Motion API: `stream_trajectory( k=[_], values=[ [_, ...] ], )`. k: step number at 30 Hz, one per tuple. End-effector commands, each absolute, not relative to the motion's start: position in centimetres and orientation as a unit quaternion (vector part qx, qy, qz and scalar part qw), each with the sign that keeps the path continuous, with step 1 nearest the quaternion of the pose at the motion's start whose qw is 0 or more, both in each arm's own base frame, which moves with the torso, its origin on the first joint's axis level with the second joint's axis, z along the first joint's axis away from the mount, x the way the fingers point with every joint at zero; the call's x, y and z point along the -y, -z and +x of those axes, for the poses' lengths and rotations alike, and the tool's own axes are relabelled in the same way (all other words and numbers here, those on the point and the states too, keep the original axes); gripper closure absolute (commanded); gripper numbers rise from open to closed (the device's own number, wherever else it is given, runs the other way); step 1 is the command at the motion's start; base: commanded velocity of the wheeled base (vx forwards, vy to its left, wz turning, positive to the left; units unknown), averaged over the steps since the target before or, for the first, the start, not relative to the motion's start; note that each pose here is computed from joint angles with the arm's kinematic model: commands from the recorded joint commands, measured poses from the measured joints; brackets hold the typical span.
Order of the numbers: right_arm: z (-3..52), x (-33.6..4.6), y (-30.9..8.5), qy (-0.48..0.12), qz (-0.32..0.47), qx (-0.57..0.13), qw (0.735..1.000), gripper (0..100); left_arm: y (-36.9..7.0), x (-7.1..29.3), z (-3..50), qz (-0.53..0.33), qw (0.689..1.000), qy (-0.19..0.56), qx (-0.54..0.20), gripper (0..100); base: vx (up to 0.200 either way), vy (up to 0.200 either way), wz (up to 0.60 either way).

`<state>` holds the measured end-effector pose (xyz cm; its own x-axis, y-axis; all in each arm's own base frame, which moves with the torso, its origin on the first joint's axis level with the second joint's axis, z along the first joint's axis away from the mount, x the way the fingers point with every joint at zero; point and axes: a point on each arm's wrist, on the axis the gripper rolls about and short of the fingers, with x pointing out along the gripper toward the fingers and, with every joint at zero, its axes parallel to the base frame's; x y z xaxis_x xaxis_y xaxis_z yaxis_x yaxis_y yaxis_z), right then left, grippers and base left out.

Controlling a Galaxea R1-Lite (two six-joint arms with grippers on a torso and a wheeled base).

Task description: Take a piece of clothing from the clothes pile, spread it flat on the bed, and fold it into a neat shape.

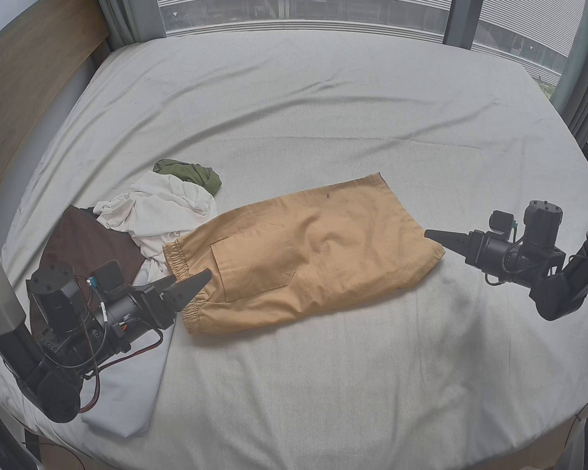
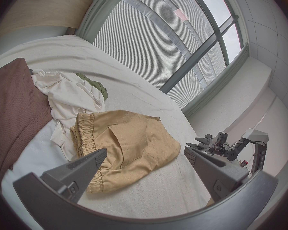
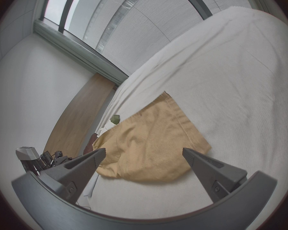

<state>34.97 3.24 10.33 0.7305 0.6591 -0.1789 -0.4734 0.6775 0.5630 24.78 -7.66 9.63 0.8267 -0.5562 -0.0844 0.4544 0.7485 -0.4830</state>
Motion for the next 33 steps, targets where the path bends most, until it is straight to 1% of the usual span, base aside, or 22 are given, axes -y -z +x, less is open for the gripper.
stream_trajectory(
  k=[1,5,7,13,23,33],
  values=[
    [35.0,-2.8,-9.9,-0.308,0.252,-0.196,0.896,0,-9.5,7.8,24.6,-0.226,0.927,0.274,-0.116,0,0.000,0.000,0.00],
    [35.1,-2.8,-9.9,-0.308,0.252,-0.197,0.896,0,-9.5,7.8,24.5,-0.226,0.927,0.274,-0.118,0,0.000,0.000,0.00],
    [35.5,-2.9,-8.5,-0.303,0.258,-0.215,0.892,0,-9.4,7.7,24.6,-0.227,0.927,0.273,-0.119,0,0.000,0.000,0.00],
    [36.2,-3.0,-6.8,-0.298,0.264,-0.233,0.887,0,-9.2,7.7,24.6,-0.227,0.927,0.271,-0.123,0,0.000,0.000,0.00],
    [36.5,-3.2,-6.1,-0.297,0.266,-0.241,0.885,0,-8.8,7.6,24.9,-0.227,0.928,0.267,-0.128,0,0.000,0.000,0.00],
    [37.3,-3.5,-4.3,-0.293,0.269,-0.254,0.882,0,-8.4,7.7,25.1,-0.224,0.929,0.264,-0.133,0,0.000,0.000,0.00]
  ],
)
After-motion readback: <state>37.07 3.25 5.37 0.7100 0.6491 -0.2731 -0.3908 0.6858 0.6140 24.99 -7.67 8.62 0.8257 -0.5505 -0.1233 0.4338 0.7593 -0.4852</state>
